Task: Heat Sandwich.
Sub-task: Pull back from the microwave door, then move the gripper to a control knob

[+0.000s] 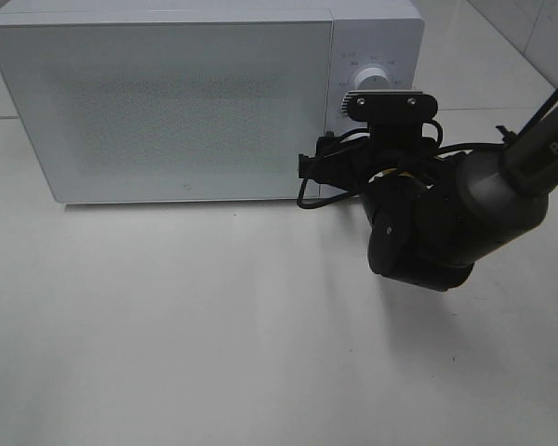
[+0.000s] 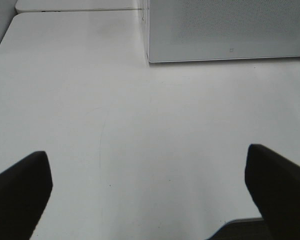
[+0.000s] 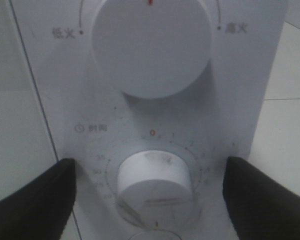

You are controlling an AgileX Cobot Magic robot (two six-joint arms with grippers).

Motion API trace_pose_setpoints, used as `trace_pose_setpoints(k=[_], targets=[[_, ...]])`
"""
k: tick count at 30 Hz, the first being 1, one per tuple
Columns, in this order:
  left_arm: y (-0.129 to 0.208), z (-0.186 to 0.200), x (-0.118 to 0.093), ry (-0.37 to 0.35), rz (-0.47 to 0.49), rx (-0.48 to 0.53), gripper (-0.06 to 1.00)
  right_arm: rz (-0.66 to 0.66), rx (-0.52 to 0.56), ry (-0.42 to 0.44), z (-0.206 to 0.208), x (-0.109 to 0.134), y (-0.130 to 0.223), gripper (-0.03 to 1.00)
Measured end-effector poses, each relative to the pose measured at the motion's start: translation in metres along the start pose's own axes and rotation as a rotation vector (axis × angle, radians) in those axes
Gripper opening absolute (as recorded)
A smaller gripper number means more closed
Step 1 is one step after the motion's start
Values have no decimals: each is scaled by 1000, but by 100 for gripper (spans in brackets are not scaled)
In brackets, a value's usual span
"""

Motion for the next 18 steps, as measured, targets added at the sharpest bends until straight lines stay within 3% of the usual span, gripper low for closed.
trace_pose_setpoints(k=[6, 8, 9, 11, 18], targets=[[0, 0, 0, 0, 0, 0, 97, 3, -8, -3, 0, 0, -1, 62], [0, 0, 0, 0, 0, 0, 97, 4, -8, -4, 0, 1, -1, 56], [0, 0, 0, 0, 0, 0, 97, 2, -7, -2, 0, 0, -1, 46], [0, 0, 0, 0, 0, 0, 97, 0, -5, 3, 0, 0, -1, 41], [0, 0, 0, 0, 0, 0, 97, -3, -4, 6, 0, -1, 0, 39]])
Point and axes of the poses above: a point on each arm's last joint axis where the gripper is mounted, z pointing back along that axis away from the gripper, x along the wrist's bending axis when the last joint is at zero, y = z × x, the point moved 3 cm from there along -z, pointing out along that axis toward the gripper, and after that the axes turned 5 degrees about z, right-handed, at the moved point
